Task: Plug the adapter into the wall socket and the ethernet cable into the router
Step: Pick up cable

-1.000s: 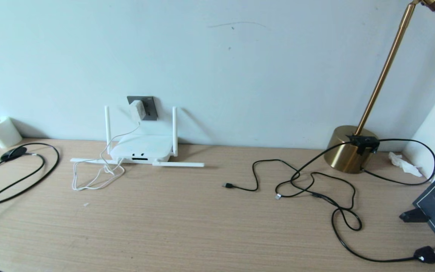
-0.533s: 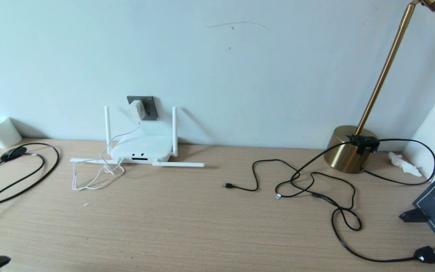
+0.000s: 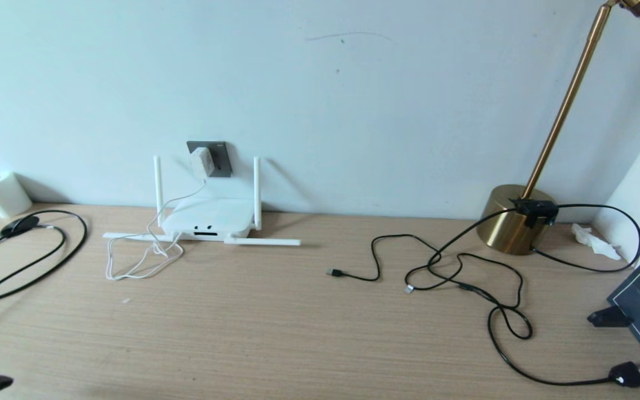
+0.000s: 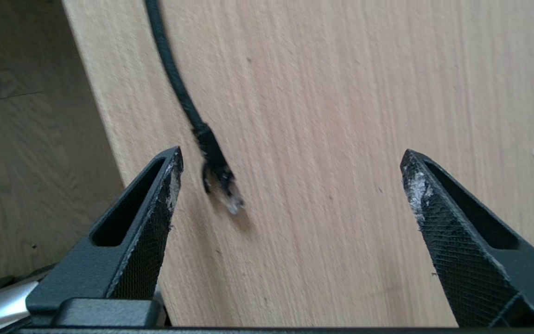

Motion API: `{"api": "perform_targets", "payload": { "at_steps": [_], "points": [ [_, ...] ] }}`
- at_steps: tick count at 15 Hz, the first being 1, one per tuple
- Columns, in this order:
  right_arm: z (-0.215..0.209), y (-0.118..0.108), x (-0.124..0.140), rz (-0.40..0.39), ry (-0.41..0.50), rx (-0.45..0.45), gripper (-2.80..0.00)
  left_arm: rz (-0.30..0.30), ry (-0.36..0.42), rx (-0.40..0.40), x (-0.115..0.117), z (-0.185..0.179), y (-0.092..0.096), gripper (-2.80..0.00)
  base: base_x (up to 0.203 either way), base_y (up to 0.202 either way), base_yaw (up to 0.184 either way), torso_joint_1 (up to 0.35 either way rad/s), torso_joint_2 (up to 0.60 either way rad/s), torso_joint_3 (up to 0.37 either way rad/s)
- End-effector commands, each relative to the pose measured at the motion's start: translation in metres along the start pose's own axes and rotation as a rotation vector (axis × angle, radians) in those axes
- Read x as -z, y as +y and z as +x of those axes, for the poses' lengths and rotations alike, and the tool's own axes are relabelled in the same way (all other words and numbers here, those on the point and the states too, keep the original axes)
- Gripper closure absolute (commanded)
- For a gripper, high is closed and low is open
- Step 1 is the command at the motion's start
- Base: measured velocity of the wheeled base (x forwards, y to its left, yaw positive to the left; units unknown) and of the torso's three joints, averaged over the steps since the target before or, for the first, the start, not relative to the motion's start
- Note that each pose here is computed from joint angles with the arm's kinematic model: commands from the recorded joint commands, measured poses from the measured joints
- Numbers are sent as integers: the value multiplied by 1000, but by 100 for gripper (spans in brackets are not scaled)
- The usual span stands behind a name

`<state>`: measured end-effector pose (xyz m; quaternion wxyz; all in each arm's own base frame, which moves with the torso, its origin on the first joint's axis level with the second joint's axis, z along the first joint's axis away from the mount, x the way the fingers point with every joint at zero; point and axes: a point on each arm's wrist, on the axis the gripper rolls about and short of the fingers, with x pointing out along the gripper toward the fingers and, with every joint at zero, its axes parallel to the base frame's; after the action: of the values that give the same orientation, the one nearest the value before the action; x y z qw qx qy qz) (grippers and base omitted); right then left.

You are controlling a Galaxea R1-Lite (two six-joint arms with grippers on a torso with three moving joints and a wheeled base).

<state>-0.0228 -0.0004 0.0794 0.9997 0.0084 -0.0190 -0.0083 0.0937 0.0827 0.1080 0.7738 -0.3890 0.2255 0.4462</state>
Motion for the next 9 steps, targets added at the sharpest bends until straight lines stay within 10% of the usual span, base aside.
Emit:
{"api": "perform_targets", "payload": {
  "at_steps": [1,9],
  "points": [
    [1,0,3,0,9,0,0,-15,8,-23,-1,4,2,-280,0,0,0,0,0,0],
    [1,0,3,0,10,0,0,-13,19,-32,3,4,5,-280,0,0,0,0,0,0]
  ]
}}
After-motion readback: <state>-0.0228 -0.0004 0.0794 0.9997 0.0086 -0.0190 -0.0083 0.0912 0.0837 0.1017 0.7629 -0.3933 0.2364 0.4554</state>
